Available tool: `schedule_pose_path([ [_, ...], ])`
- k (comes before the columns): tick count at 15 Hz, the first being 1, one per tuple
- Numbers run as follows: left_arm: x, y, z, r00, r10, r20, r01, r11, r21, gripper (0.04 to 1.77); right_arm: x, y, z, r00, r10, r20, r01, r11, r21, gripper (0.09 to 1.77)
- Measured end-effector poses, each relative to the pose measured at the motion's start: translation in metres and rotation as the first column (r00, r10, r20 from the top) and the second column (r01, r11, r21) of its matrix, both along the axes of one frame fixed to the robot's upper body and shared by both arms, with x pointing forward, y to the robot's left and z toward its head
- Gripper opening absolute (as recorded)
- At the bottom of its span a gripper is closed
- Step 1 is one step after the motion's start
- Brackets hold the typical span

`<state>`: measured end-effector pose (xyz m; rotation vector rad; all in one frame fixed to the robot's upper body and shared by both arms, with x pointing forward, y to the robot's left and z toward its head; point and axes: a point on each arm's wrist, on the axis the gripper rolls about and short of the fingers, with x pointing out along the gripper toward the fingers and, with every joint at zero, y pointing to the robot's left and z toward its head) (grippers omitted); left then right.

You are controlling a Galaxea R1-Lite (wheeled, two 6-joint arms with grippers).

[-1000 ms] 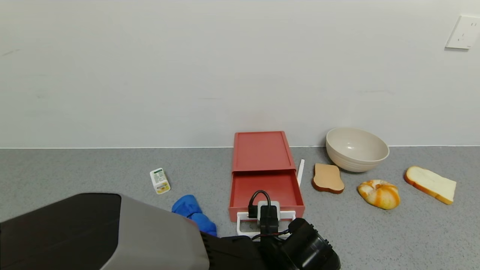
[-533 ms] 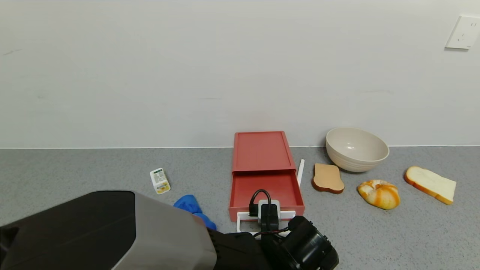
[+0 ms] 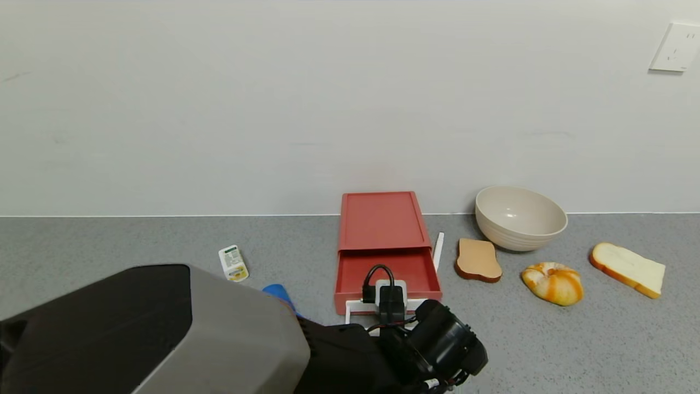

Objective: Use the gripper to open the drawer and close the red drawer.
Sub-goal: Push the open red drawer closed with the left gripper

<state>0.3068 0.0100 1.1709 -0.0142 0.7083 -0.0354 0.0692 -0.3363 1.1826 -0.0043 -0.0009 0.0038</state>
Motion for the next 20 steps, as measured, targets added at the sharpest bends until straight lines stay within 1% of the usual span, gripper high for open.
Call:
schedule_pose_path([
  [3,0.008,0.001,0.001,1.0,0.012,0.004,-0.012,1.0,-0.003,1.72,0.0,0.0,0.0,1.0,0.0,0.0,0.0,1.0,0.0,1.71],
  [10,0.018,0.001,0.002,1.0,0.014,0.015,-0.014,1.0,0.006,1.72,0.0,0.0,0.0,1.0,0.0,0.0,0.0,1.0,0.0,1.71],
  [20,0.042,0.002,0.003,0.999,0.024,0.029,-0.024,1.0,0.013,1.72,0.0,0.0,0.0,1.0,0.0,0.0,0.0,1.0,0.0,1.71],
])
